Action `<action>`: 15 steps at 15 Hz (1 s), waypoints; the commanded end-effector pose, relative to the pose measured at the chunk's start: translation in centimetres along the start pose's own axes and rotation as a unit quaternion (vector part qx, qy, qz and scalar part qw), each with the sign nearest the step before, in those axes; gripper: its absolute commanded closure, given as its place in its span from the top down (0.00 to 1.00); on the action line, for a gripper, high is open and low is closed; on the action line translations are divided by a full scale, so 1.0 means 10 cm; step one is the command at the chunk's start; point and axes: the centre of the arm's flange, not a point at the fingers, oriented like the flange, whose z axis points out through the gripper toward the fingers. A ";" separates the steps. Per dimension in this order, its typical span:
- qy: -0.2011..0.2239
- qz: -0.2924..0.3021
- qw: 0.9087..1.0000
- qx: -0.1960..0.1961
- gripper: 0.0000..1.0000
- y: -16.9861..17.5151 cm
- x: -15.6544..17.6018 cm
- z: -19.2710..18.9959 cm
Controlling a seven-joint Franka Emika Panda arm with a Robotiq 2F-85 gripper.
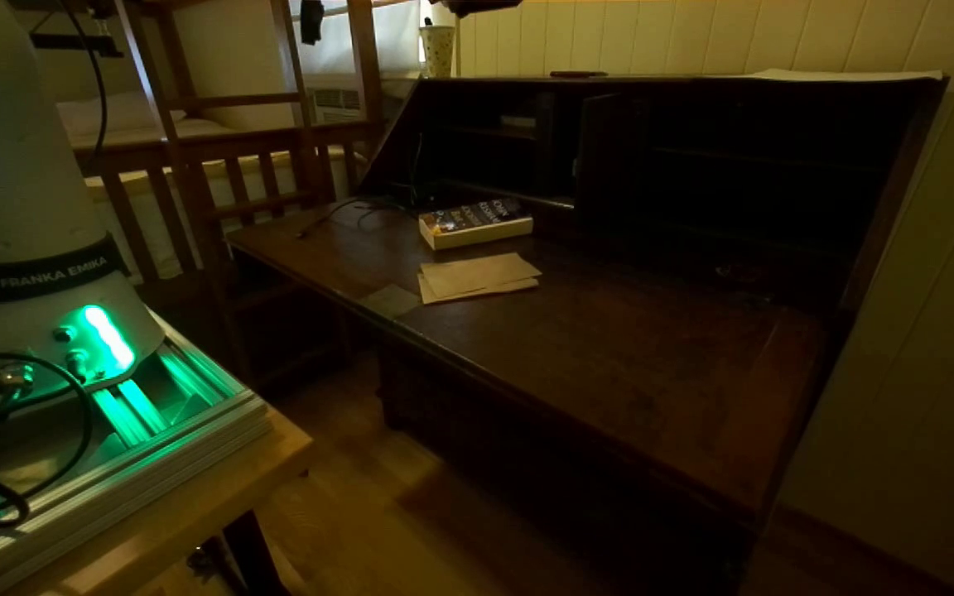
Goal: Put the black remote control on top of the cabinet then place the pliers on the top shelf of the cabinet.
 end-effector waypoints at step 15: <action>0.088 -0.044 0.991 0.091 0.36 0.56 1.59 0.18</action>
